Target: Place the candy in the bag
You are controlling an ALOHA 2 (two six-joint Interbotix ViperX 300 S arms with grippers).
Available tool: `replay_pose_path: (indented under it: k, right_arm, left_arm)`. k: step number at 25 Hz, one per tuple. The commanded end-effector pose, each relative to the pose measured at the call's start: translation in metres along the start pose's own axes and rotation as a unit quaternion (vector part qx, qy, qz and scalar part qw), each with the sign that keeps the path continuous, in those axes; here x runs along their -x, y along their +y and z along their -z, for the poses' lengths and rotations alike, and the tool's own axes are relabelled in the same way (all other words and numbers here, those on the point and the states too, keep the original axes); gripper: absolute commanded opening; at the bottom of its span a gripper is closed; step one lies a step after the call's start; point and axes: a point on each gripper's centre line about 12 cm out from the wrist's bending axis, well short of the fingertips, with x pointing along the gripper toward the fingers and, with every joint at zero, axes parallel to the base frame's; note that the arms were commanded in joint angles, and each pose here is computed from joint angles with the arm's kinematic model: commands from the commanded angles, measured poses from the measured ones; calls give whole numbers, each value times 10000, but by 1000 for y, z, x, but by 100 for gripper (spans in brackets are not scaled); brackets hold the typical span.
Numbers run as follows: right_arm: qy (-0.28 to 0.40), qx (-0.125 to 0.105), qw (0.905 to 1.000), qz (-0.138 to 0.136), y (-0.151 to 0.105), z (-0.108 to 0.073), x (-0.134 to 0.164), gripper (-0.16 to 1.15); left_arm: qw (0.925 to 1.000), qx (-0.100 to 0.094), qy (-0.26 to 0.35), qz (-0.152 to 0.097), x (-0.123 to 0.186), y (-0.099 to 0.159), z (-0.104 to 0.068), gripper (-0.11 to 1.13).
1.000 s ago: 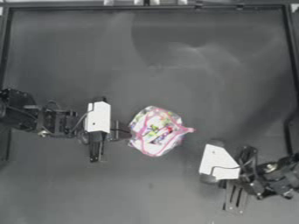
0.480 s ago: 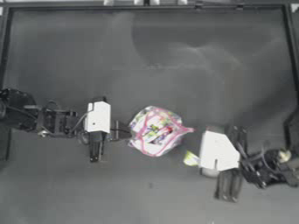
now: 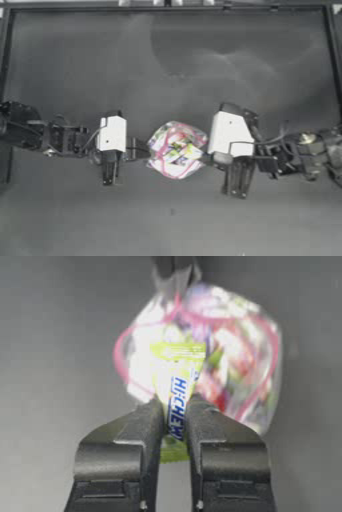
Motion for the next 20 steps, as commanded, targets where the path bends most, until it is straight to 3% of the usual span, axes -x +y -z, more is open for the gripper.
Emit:
replay_pose_path:
  k: [1, 20]
  right_arm:
    - [-234, -31, 9997, -85, -1, -17, -4, 48]
    - [37, 5, 9999, 100, -22, -7, -51, 48]
  left_arm:
    - [9998, 17, -192, -8, 0, 1, -12, 4]
    - [9998, 9, -192, -8, 1, 0, -12, 4]
